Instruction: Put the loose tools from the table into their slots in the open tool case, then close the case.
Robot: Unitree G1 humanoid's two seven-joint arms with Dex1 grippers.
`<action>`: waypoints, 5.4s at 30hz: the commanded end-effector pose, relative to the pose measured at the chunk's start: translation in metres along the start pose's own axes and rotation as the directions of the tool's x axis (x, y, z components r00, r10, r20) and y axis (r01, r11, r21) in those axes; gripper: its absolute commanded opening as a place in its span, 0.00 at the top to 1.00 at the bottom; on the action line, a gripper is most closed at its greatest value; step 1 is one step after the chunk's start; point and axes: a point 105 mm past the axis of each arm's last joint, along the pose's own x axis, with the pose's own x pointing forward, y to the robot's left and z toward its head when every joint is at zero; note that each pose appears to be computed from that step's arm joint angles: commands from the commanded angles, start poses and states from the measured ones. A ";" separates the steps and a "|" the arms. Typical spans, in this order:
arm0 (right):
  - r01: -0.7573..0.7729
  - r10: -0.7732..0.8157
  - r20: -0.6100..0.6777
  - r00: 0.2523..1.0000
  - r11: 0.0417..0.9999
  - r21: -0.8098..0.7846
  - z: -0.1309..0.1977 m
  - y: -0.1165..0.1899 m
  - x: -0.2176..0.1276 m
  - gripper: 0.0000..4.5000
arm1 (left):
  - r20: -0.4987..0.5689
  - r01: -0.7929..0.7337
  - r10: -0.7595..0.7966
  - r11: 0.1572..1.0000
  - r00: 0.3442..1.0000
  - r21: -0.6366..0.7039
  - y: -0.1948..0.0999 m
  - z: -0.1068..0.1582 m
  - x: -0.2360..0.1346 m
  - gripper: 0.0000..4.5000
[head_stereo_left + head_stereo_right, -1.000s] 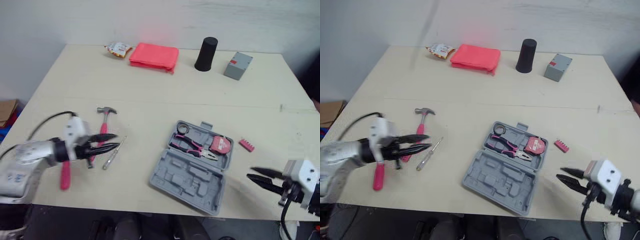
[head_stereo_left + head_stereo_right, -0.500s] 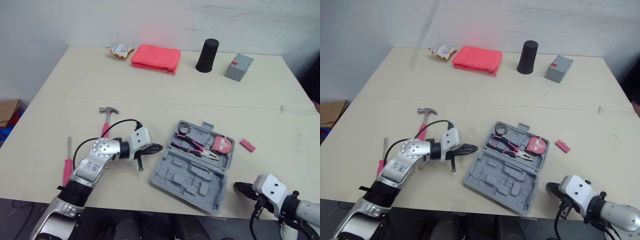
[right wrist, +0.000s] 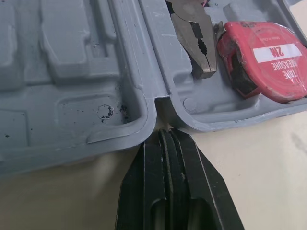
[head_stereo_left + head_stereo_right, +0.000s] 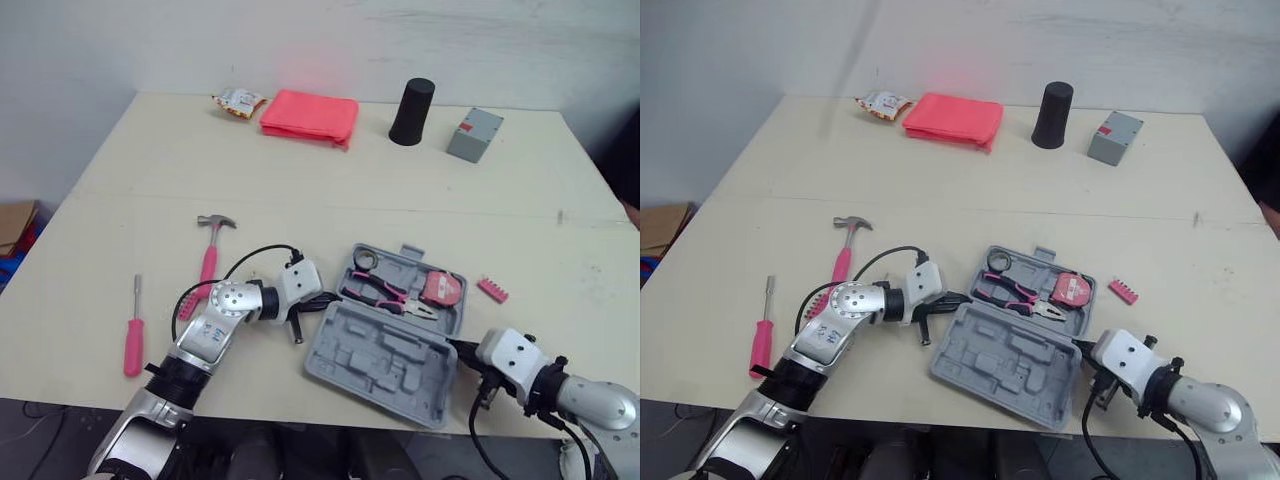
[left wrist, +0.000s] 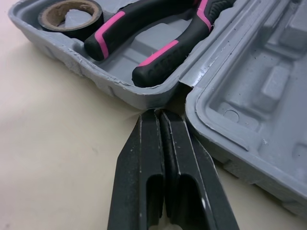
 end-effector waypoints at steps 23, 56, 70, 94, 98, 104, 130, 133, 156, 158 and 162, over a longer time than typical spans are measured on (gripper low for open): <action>-0.189 0.204 0.114 0.972 0.974 -0.128 0.052 0.000 0.054 1.00 | -0.078 -0.137 0.133 0.990 0.988 -0.046 -0.020 -0.017 -0.055 0.99; 0.356 -0.353 -0.082 0.932 0.934 0.028 -0.066 -0.100 -0.154 0.00 | -0.152 -0.720 0.704 0.682 0.694 -0.127 0.048 -0.043 -0.342 0.15; 0.271 -0.273 0.151 0.950 0.962 0.034 -0.040 -0.101 -0.119 0.00 | -0.283 -0.855 0.809 0.511 0.515 -0.095 0.024 -0.076 -0.403 0.02; -0.263 0.333 0.759 0.560 0.940 -0.218 0.132 -0.008 -0.021 0.00 | -0.481 -0.710 0.538 0.629 0.692 -0.318 -0.042 -0.022 -0.187 0.02; -0.262 0.350 0.736 0.580 0.935 -0.239 0.126 -0.005 -0.017 0.00 | -0.488 -0.727 0.551 0.604 0.677 -0.328 -0.033 -0.027 -0.170 0.02; -0.225 0.314 0.730 0.607 0.949 -0.221 0.122 -0.007 -0.017 0.00 | -0.510 -0.700 0.493 0.599 0.705 -0.390 -0.035 -0.037 -0.149 0.02; -0.076 0.130 0.627 0.768 0.991 -0.113 0.106 -0.009 -0.040 0.00 | -0.077 -0.129 0.122 0.987 0.990 -0.092 -0.010 0.051 -0.117 0.99; -0.059 0.113 0.607 0.787 0.992 -0.107 0.098 -0.010 -0.044 0.00 | -0.020 0.024 -0.024 1.000 1.000 -0.014 -0.014 0.073 -0.107 0.99; -0.042 0.065 0.590 0.805 0.998 -0.052 0.078 0.010 -0.059 0.00 | -0.495 0.369 -0.189 0.881 0.848 0.296 -0.036 0.066 -0.031 0.99; -0.041 0.065 0.591 0.804 0.998 -0.054 0.078 0.010 -0.059 0.00 | -0.495 0.365 -0.187 0.884 0.848 0.291 -0.036 0.066 -0.030 0.99; -0.042 0.067 0.590 0.805 0.998 -0.056 0.079 0.010 -0.060 0.00 | -0.510 0.339 -0.154 0.894 0.846 0.293 -0.034 0.062 -0.026 0.99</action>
